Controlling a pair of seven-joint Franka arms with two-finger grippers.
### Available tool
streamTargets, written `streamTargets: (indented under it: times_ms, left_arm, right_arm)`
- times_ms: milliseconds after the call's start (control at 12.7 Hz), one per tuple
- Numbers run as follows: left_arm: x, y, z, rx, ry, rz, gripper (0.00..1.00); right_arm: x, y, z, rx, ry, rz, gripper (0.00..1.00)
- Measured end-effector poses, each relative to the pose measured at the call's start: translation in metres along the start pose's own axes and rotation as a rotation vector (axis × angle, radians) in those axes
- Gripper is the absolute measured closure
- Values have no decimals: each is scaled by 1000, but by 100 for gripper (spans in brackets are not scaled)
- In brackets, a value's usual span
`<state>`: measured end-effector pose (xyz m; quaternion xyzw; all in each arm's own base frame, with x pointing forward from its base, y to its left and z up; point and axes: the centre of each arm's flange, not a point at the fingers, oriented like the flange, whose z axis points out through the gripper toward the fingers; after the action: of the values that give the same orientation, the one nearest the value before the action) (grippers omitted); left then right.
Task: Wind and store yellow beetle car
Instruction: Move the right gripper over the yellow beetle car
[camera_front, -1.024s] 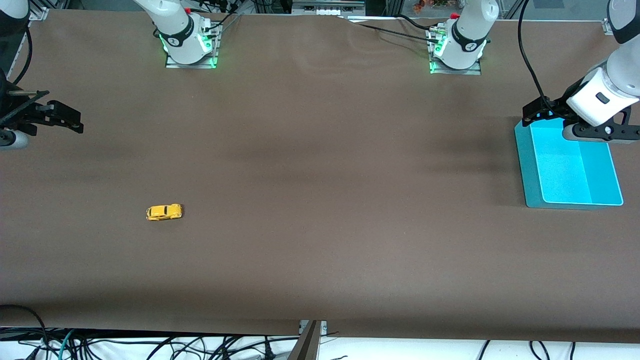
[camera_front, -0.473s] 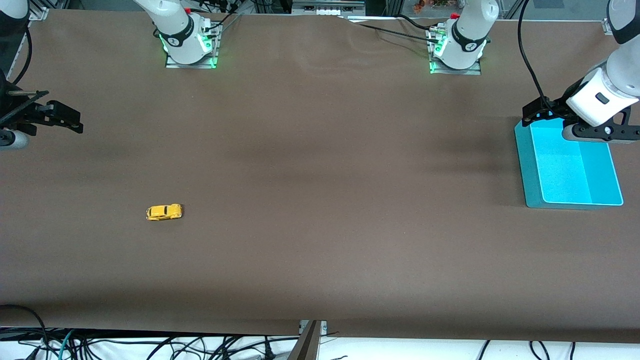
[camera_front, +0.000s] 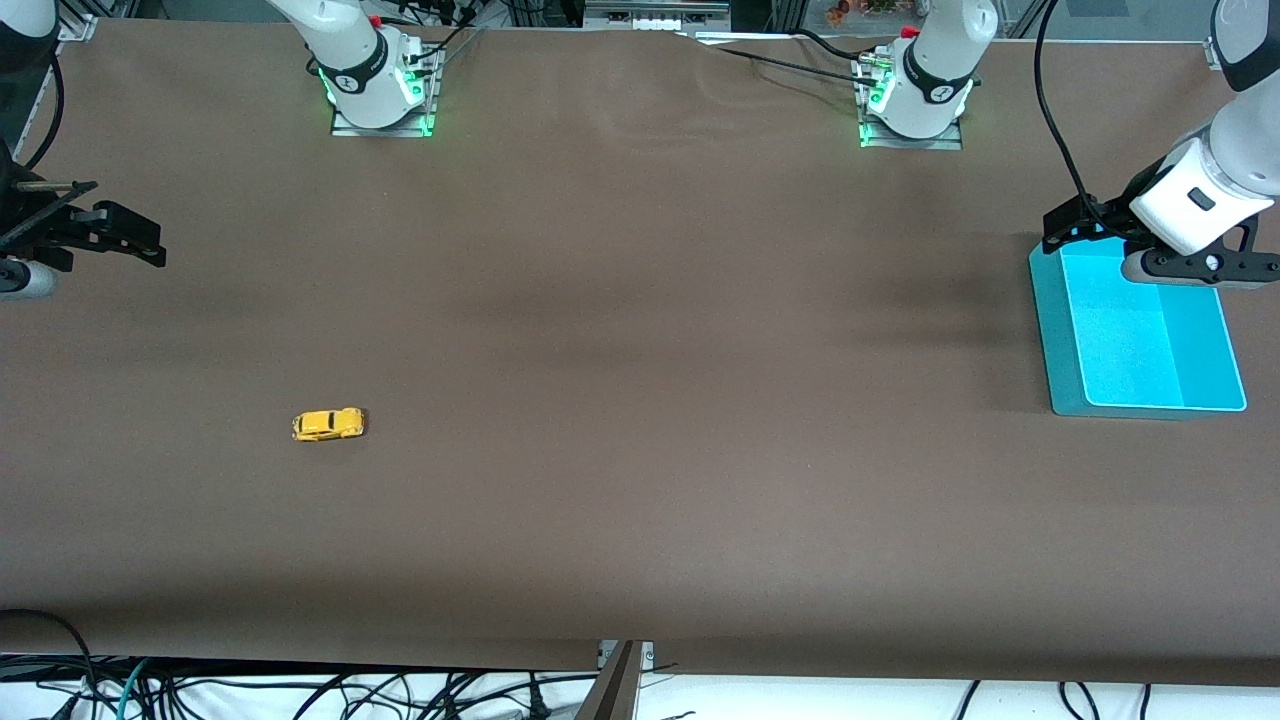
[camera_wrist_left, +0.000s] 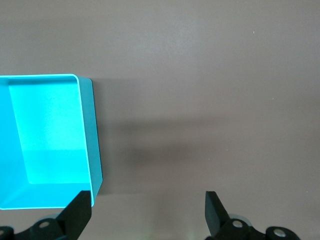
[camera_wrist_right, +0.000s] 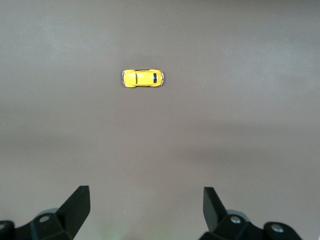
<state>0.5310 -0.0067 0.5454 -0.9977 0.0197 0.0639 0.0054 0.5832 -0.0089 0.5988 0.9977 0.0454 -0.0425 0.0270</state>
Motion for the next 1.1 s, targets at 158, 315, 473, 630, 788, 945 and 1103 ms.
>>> streamTargets:
  times_ms: [158, 315, 473, 630, 788, 945, 1103]
  left_arm:
    - [0, 0, 0, 0, 0, 0, 0]
    - [0, 0, 0, 0, 0, 0, 0]
    - [0, 0, 0, 0, 0, 0, 0]
    - [0, 0, 0, 0, -1, 0, 0]
    - [0, 0, 1, 0, -2, 0, 0]
    - [0, 0, 1, 0, -2, 0, 0]
    - [0, 0, 2, 0, -3, 0, 0]
  right_arm:
    - [1, 0, 3, 0, -5, -1, 0]
    - [3, -3, 9, 3, -31, -6, 0]
    - [5, -5, 30, 13, -107, -9, 0]
    - [13, -5, 51, 18, -155, -18, 0]
    - [19, -6, 64, 27, -177, -117, 0]
    - [29, -6, 80, 39, -185, -273, 0]
    - [48, -8, 109, 50, -178, -420, 0]
